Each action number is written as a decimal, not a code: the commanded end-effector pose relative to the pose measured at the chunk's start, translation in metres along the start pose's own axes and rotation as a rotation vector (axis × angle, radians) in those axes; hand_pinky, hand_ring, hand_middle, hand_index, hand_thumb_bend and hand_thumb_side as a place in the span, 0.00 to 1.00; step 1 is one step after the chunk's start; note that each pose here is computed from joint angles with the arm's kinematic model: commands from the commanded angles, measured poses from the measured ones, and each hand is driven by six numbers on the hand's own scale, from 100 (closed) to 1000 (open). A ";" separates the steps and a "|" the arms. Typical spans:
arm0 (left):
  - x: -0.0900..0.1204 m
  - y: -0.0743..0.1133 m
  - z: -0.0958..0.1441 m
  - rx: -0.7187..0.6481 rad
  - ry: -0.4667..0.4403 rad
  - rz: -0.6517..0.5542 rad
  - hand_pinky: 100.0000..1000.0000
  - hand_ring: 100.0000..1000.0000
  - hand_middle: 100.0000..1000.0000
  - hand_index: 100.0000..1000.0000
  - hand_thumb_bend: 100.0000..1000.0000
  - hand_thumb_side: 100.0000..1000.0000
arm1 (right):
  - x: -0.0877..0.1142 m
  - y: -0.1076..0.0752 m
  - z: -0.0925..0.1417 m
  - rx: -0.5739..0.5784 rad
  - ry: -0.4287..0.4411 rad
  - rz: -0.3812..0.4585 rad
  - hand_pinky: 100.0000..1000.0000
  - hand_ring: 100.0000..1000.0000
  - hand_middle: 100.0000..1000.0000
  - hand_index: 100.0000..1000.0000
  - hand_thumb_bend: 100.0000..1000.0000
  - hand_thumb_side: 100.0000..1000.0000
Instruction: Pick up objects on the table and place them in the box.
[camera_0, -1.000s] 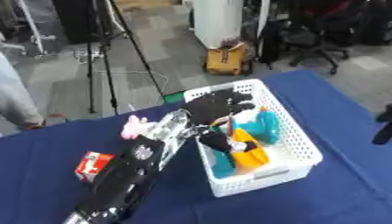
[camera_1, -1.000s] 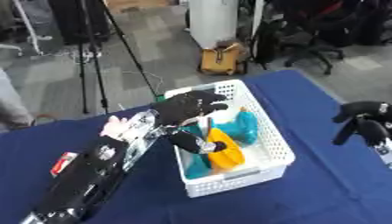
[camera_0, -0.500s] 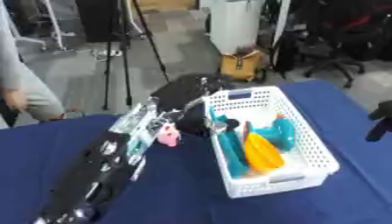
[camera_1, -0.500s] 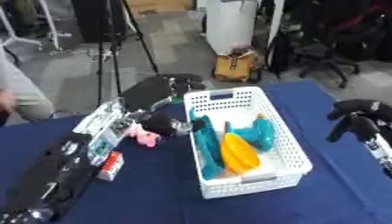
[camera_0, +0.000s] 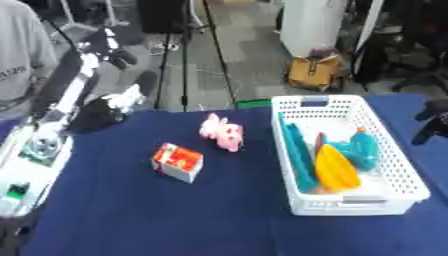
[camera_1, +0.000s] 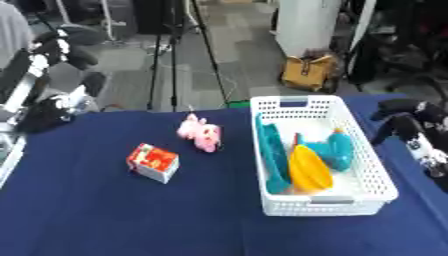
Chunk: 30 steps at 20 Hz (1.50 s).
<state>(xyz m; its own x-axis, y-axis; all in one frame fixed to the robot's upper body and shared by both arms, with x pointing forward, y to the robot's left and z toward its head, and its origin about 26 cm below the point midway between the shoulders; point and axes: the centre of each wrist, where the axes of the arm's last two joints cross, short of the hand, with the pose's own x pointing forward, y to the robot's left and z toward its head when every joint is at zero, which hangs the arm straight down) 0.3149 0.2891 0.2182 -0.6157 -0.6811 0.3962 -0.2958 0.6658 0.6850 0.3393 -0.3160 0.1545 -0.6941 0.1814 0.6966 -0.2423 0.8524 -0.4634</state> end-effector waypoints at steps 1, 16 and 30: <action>0.001 0.005 0.006 0.045 0.028 0.029 0.54 0.58 0.80 0.83 0.25 0.89 | 0.006 -0.010 -0.003 -0.002 -0.010 0.042 0.44 0.43 0.58 0.76 0.05 0.57; -0.012 -0.031 0.027 -0.025 0.117 0.183 0.52 0.58 0.81 0.85 0.14 1.00 | 0.006 -0.009 -0.003 -0.004 -0.011 0.039 0.44 0.43 0.58 0.76 0.05 0.57; -0.013 -0.036 0.030 -0.043 0.122 0.191 0.53 0.58 0.81 0.85 0.13 1.00 | 0.006 -0.009 -0.003 -0.011 -0.015 0.037 0.44 0.42 0.58 0.76 0.06 0.56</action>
<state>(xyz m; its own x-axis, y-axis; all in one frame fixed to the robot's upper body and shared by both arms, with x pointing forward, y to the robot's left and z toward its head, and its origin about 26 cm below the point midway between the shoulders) 0.3122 0.2833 0.1647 -0.5482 -0.5753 0.6070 -0.1405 0.7789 0.6112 0.3398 -0.3177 0.1541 -0.6942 0.1881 0.6948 -0.2318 0.8555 -0.4631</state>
